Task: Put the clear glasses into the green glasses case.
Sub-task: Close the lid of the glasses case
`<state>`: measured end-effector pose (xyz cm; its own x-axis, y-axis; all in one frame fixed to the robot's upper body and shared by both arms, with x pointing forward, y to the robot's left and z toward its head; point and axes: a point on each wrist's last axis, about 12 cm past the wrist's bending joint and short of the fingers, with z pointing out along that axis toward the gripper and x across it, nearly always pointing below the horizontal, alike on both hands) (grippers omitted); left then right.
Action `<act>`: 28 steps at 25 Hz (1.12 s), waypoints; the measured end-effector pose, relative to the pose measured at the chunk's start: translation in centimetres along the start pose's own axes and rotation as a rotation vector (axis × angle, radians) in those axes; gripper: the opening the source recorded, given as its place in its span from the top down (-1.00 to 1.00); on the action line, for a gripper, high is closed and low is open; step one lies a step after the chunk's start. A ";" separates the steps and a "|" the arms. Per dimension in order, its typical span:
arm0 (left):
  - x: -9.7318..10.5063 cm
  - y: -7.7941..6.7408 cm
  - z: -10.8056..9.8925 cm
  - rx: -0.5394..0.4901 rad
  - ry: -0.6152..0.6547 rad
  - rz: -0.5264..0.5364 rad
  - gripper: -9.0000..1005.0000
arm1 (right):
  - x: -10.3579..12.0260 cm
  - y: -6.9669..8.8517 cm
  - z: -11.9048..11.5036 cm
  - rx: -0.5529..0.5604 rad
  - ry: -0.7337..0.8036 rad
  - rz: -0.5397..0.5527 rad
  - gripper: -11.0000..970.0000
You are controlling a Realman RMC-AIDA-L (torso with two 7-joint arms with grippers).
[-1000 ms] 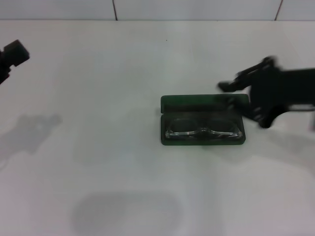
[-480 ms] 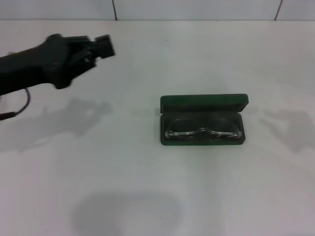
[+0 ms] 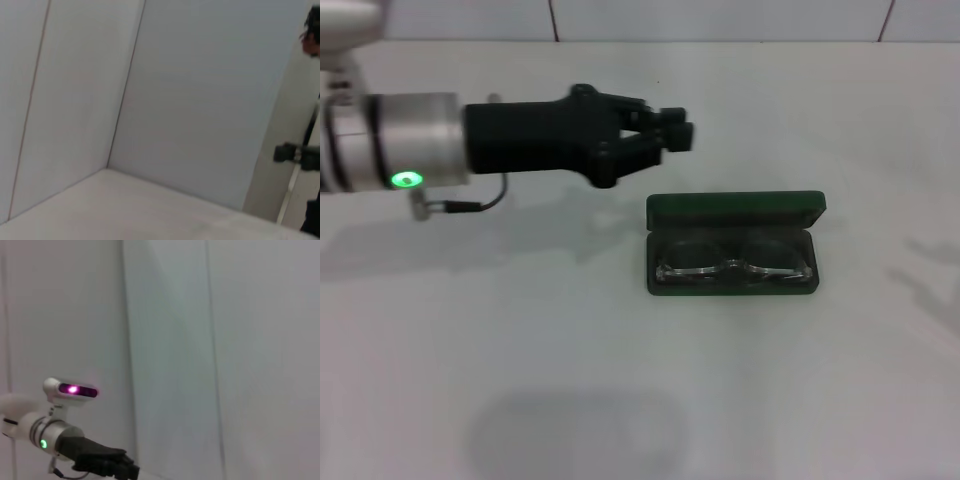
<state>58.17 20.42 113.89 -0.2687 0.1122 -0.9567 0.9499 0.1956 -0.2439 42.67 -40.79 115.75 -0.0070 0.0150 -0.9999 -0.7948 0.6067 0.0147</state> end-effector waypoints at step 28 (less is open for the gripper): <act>1.3 1.4 8.1 -0.138 0.238 0.079 0.63 | 2.0 0.4 -2.3 0.097 0.032 0.011 0.24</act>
<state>60.45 12.91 110.97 -0.2399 0.3549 -0.9036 0.9430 0.3063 -0.1301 40.96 -42.36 113.75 -0.0360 -0.0022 -0.9993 -0.7320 0.6808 0.0249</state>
